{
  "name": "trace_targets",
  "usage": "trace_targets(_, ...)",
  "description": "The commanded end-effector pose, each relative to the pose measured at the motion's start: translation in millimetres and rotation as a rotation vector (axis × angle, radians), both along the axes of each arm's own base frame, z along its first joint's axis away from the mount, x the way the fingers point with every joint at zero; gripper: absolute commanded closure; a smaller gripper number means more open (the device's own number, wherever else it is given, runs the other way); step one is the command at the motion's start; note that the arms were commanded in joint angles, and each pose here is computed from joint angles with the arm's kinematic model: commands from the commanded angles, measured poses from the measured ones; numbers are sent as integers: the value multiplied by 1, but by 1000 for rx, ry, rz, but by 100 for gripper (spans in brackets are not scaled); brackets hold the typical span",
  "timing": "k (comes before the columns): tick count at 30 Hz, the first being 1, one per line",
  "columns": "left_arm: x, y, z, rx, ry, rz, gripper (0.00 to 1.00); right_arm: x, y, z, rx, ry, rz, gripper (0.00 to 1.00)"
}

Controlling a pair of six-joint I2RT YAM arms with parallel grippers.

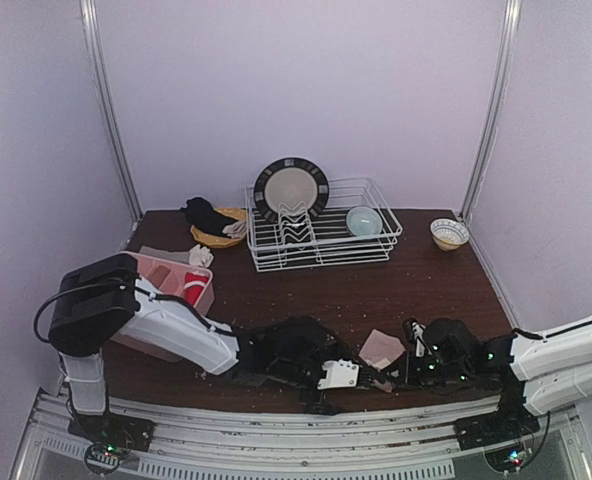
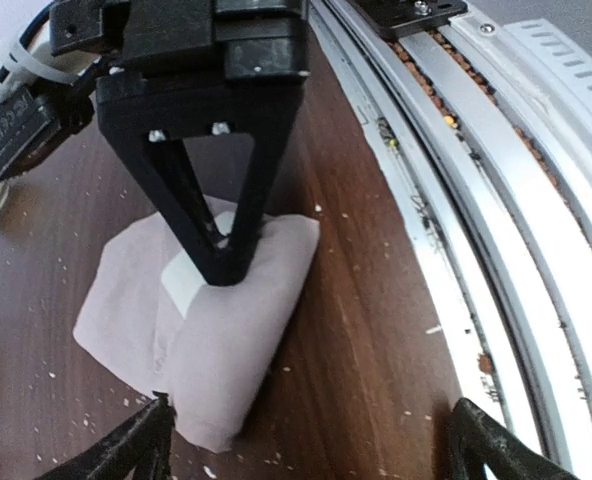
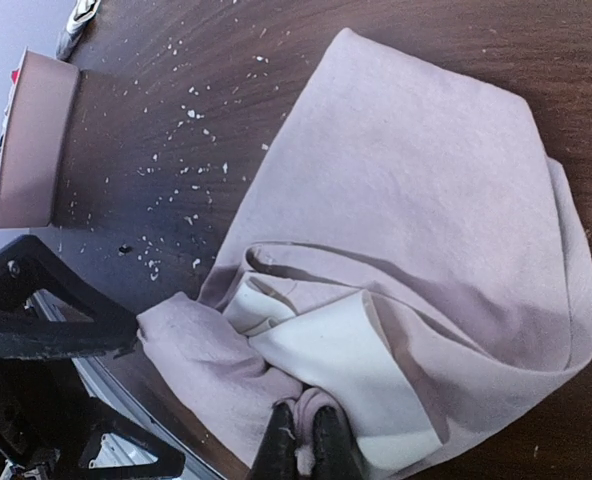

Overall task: Roll the underwear
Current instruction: Roll the underwear at the center of the board.

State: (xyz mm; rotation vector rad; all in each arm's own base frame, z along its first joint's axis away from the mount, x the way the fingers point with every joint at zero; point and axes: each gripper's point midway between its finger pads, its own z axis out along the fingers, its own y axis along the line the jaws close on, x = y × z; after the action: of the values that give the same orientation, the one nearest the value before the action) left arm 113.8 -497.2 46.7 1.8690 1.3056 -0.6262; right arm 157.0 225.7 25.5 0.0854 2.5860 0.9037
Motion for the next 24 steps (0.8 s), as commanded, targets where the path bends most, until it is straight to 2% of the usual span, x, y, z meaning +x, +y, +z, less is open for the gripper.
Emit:
trace_targets(1,20,-28,26,-117,-210,-92,9,-35,-46,-48,-186,171,-7,100)
trace_targets(4,24,-32,19,-92,-242,-109,14,-37,-48,-49,-181,178,-12,100)
trace_targets(9,27,-39,5,-38,-280,-145,30,-40,-51,-51,-176,187,-18,100)
trace_targets(15,26,-44,-9,12,-263,-175,44,-40,-53,-48,-168,180,-24,100)
trace_targets(19,30,-45,-24,64,-261,-177,69,-41,-54,-45,-156,178,-28,100)
trace_targets(22,30,-49,-28,67,-238,-188,83,-43,-52,-41,-134,178,-18,100)
trace_targets(24,27,-51,-29,70,-213,-199,96,-43,-51,-37,-119,169,-14,100)
